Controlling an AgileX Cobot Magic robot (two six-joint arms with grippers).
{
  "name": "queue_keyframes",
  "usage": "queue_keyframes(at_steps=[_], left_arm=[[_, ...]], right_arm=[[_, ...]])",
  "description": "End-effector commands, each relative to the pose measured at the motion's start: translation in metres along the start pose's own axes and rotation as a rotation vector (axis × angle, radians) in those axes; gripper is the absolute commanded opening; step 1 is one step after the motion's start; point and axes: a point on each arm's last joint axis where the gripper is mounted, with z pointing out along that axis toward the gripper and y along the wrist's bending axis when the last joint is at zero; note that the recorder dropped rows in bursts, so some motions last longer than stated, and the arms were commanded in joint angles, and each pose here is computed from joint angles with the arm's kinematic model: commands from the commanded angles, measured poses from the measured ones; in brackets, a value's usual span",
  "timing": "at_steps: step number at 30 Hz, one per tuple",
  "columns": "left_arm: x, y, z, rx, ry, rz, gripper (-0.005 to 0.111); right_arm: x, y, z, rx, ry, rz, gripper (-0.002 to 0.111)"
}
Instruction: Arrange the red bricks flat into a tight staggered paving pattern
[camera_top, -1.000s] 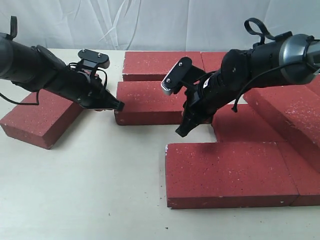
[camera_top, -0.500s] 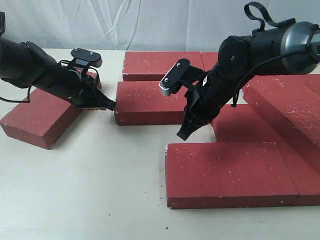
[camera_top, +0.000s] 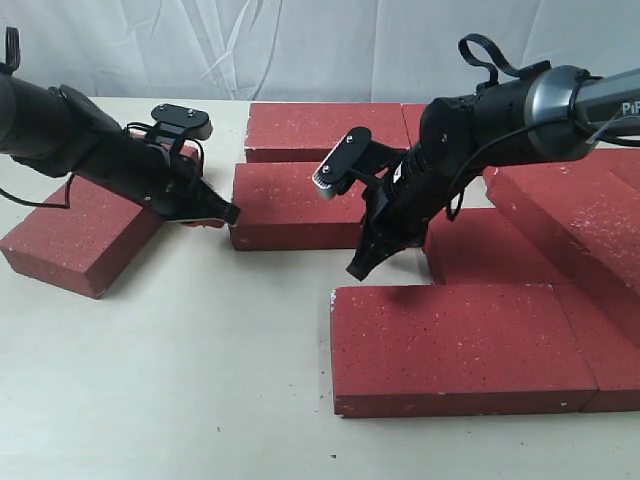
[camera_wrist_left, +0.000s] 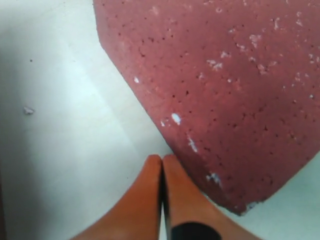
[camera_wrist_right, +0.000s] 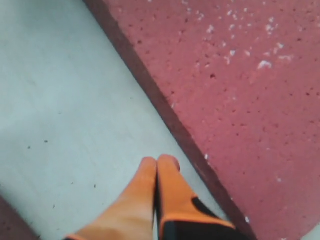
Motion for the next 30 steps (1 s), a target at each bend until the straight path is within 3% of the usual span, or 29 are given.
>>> queue_keyframes(at_steps=[1, 21, 26, 30], left_arm=[[-0.003, -0.001, 0.01, 0.034, 0.009, -0.01, 0.0], [-0.011, 0.006, 0.015, -0.01, -0.033, -0.028, 0.0], [-0.015, 0.007, 0.012, -0.031, -0.054, -0.024, 0.0], [-0.017, 0.006, -0.001, -0.017, -0.033, 0.041, 0.0]], right_arm=[[-0.003, -0.005, -0.001, 0.028, -0.032, 0.007, -0.001], [-0.008, -0.01, -0.002, 0.074, -0.094, 0.055, -0.001], [-0.01, -0.001, -0.001, 0.044, -0.068, 0.036, -0.001], [-0.017, 0.017, -0.009, 0.01, -0.059, -0.008, -0.001]])
